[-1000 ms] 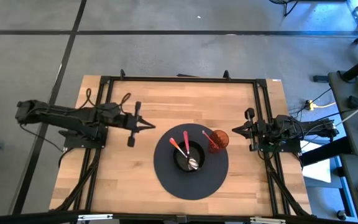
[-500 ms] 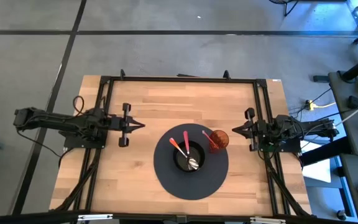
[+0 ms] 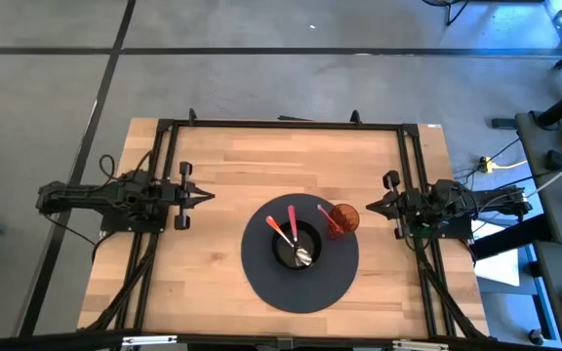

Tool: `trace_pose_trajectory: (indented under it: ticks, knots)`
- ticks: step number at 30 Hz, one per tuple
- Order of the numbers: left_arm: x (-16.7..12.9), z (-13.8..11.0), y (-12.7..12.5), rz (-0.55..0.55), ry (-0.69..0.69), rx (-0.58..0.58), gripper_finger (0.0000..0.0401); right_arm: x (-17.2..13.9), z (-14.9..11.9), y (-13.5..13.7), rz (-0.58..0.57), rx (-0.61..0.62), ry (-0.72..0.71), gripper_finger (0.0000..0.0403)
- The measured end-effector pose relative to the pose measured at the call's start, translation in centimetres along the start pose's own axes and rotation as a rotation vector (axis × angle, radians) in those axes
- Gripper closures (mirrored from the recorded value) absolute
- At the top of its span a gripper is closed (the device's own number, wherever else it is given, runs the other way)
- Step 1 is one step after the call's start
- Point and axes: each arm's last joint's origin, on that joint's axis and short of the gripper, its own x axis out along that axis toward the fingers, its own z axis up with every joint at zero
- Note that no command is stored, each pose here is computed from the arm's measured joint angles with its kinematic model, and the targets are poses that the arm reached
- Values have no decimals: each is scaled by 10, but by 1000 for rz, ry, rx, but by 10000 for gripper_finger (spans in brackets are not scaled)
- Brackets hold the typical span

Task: Pick & Place Utensil
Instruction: Return to Home Position

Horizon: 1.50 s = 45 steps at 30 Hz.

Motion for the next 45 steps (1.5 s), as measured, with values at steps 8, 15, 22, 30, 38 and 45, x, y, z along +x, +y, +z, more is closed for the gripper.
trace_pose_trajectory:
  ticks: [8,15,22,30,38,45]
  knots:
    - [-10,-10,-3,-10,22,-1,398,0,0,1,31,-3,-2,400]
    - [-10,-12,-4,-27,46,6,398,0,0,0,17,-2,1,399]
    - [-10,-12,-5,-47,46,-2,398,1,-9,-2,-61,31,23,400]
    - [-10,-15,-5,-41,73,-2,398,1,-12,-9,-154,46,46,400]
    - [-10,-15,-5,-25,80,1,398,2,-22,-13,-124,17,67,400]
    - [-8,-27,-8,-20,107,31,398,2,-23,-17,-155,30,73,400]
